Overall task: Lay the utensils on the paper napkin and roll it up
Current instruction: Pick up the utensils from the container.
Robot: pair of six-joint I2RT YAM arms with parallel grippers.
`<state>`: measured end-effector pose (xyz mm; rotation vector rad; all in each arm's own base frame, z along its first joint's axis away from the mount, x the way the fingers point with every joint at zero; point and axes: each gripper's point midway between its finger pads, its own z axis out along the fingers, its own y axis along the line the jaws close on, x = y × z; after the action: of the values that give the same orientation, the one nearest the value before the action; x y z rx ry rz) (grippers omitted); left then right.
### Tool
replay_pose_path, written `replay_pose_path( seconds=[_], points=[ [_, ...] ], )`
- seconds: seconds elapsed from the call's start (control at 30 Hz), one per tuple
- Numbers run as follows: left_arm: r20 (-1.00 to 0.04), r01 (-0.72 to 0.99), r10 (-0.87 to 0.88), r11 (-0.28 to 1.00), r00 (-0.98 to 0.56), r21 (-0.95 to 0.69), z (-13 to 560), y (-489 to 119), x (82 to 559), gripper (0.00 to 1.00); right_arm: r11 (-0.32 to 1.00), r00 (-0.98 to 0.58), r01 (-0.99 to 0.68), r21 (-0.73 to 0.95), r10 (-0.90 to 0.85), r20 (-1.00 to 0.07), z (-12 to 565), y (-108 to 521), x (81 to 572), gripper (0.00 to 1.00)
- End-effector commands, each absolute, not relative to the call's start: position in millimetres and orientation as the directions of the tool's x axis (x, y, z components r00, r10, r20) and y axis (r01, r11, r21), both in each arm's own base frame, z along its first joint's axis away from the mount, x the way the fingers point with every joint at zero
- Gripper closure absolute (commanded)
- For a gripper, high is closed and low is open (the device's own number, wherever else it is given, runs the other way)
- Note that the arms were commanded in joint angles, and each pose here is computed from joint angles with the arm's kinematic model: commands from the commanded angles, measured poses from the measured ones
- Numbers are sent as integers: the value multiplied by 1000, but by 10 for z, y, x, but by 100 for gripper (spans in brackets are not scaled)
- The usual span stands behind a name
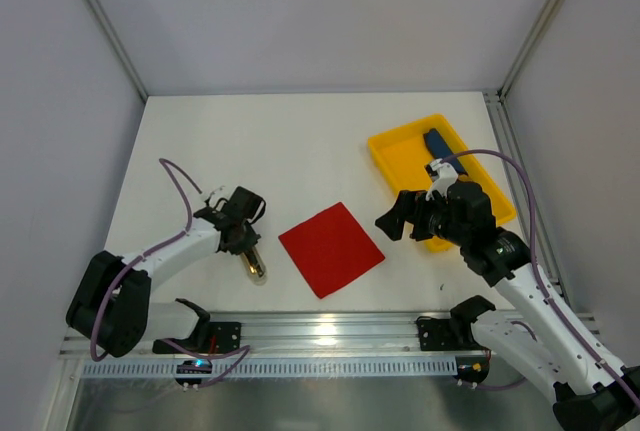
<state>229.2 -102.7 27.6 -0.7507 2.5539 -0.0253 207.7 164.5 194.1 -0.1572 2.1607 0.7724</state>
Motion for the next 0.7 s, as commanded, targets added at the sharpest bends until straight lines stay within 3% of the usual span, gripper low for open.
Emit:
replay_pose_path(
  seconds=[0.0,0.67],
  points=[
    [-474,-512,-518,845,-712,-153,268,-990,2345,84,804,-618,-376,460,152,-771,2093,1639,2134,3],
    [-470,-514,-518,845,-715,-149,207,-953,2275,84,803,-618,-377,462,153,-771,2094,1641,2132,3]
  ],
)
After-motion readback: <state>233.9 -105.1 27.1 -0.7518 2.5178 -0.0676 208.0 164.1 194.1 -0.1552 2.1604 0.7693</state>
